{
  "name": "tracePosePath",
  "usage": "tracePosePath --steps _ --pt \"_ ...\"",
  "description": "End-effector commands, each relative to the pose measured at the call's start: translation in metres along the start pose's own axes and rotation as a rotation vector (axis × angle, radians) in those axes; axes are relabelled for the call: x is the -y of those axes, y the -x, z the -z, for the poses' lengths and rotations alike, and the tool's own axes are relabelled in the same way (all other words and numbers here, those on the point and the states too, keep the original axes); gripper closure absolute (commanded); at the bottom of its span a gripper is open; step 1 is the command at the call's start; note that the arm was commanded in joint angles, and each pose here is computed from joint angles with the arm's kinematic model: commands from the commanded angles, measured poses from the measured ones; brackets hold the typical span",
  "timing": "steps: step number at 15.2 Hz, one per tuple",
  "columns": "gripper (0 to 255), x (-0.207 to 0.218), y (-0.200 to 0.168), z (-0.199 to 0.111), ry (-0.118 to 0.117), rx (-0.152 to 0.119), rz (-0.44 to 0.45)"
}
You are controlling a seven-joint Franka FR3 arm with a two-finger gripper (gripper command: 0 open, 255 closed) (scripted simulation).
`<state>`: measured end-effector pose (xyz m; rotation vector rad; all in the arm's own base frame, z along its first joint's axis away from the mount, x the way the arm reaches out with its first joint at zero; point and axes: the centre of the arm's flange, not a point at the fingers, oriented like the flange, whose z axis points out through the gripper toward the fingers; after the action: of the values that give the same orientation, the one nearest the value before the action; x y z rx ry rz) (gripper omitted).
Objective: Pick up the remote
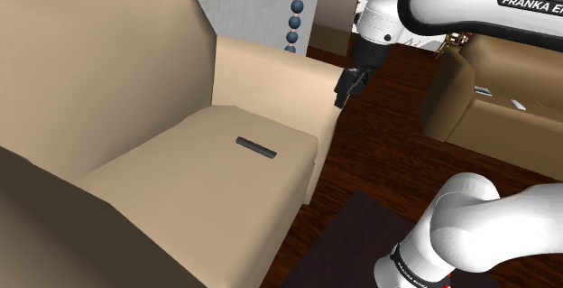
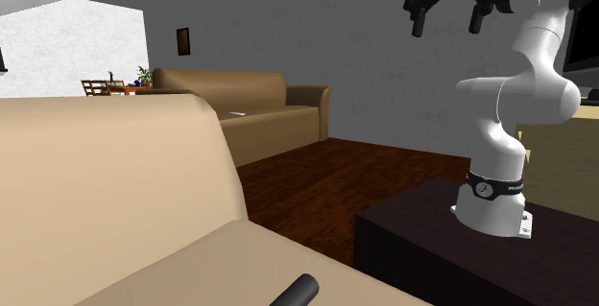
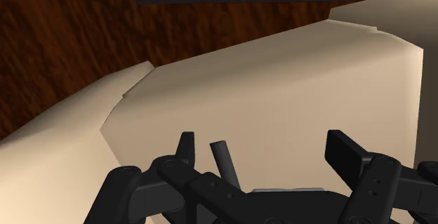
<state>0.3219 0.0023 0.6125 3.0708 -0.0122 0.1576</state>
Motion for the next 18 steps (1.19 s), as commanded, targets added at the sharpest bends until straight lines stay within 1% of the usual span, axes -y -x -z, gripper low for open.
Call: tracePosePath --steps 1,18 --pt "0 0.0 0.0 0.0 0.0 0.0 0.0" --pt "0 -0.03 -0.146 -0.177 -0.075 0.055 0.095"
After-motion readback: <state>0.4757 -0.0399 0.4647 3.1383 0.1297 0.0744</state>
